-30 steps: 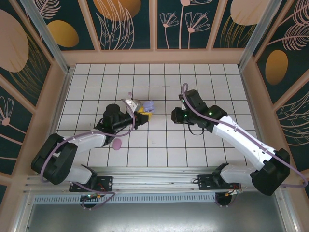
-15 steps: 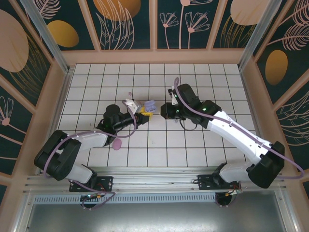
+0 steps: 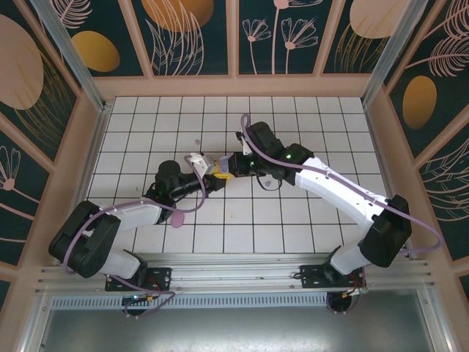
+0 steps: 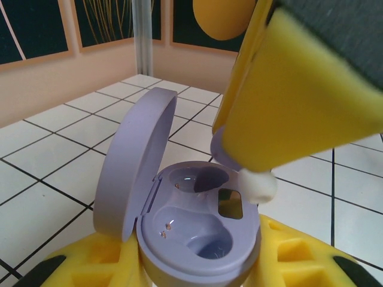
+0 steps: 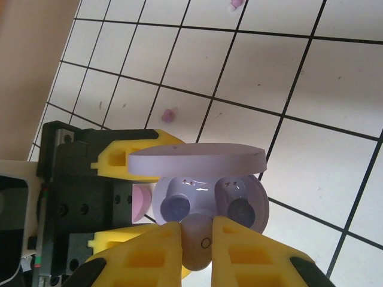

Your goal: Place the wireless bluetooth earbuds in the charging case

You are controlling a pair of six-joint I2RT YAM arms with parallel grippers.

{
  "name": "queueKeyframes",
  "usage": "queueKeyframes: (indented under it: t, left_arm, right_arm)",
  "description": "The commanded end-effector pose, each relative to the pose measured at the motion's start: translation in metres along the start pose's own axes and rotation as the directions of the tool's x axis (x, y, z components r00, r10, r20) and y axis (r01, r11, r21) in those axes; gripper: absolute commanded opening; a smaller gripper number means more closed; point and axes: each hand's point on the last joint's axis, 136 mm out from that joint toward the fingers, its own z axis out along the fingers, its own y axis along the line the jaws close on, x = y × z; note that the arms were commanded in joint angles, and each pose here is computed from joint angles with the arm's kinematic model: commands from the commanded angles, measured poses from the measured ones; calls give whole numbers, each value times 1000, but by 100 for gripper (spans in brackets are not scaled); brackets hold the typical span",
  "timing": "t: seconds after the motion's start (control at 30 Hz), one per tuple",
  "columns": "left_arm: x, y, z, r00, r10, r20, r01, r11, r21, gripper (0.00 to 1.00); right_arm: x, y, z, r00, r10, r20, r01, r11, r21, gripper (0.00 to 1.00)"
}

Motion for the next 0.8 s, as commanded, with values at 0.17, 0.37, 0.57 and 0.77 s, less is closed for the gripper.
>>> queueKeyframes:
  t: [0.17,0.37,0.57,0.77]
  left_arm:
    - [-9,-9,-2,1000,27,15,-28,999,33,0]
    - [-9,-10,-2,1000,23,14,-24,999,43,0]
    - [-10,-11,-2,1000,22,15,-23,999,44,0]
    - [-10,-10,-1,1000,27,12,-27,999,42,0]
  right_arm:
    - [-12,15,4,998,-50,44,51,999,-6,14]
    - [-11,15,12,996,-78,39,78,997,17,14]
    - [-9,8,19,993,-113,17,111,991,71,15]
    - [0,9,21,990,-142,-17,142,987,78,17]
